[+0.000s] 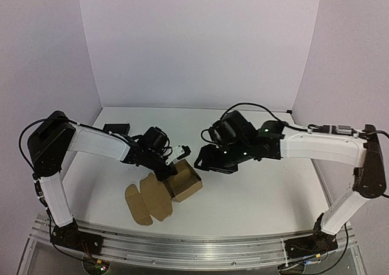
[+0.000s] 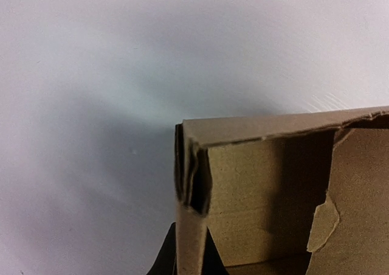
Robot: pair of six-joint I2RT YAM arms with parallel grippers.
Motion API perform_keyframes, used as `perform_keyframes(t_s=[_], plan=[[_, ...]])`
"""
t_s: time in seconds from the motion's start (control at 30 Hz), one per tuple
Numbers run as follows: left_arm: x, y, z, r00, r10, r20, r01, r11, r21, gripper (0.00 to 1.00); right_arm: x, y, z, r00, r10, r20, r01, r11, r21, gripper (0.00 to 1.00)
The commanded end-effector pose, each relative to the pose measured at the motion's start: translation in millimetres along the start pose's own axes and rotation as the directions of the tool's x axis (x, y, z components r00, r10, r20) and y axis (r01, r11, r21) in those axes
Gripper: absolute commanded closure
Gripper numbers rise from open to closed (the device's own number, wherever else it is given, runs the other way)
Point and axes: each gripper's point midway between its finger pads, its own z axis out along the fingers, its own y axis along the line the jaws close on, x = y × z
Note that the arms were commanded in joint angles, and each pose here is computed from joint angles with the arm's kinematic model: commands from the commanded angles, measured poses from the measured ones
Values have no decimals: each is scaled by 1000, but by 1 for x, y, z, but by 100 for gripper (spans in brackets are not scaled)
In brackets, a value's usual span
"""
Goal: Fold the paper box
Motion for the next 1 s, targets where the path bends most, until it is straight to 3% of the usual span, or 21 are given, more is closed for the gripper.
perform_keyframes(t_s=[0.0, 0.07, 0.1, 0.17, 0.3, 0.33, 0.4, 0.53, 0.73, 0.97], plan=[[17, -33, -4, 986, 152, -69, -135, 969, 209, 100, 19, 25, -26, 927, -372, 49, 374, 905, -202, 40], [22, -44, -6, 973, 217, -78, -186, 939, 289, 100, 27, 36, -33, 825, -552, 118, 563, 787, -253, 38], [25, -47, -6, 965, 247, -89, -208, 926, 314, 100, 34, 42, -34, 741, -654, 154, 668, 695, -266, 38], [32, -48, -3, 952, 277, -129, -219, 912, 347, 100, 47, 50, -29, 516, -830, 212, 850, 464, -250, 36], [36, -45, 2, 929, 331, -168, -252, 894, 370, 100, 79, 65, -1, 141, -963, 228, 966, 84, -245, 34], [35, -44, 3, 925, 340, -167, -261, 891, 371, 100, 86, 69, 6, 74, -971, 226, 968, 16, -249, 34], [30, -42, 4, 921, 352, -165, -273, 888, 371, 100, 96, 76, 15, -6, -976, 218, 961, -66, -268, 32], [28, -37, 9, 915, 362, -181, -278, 887, 368, 100, 106, 72, 48, -73, -987, 141, 952, -111, -286, 29], [26, -40, 13, 913, 367, -181, -278, 882, 381, 100, 90, 57, 98, -86, -996, -14, 977, -82, -196, 33], [19, -38, 15, 907, 382, -177, -295, 877, 381, 97, 93, 35, 135, -62, -990, -128, 983, -39, -178, 62]])
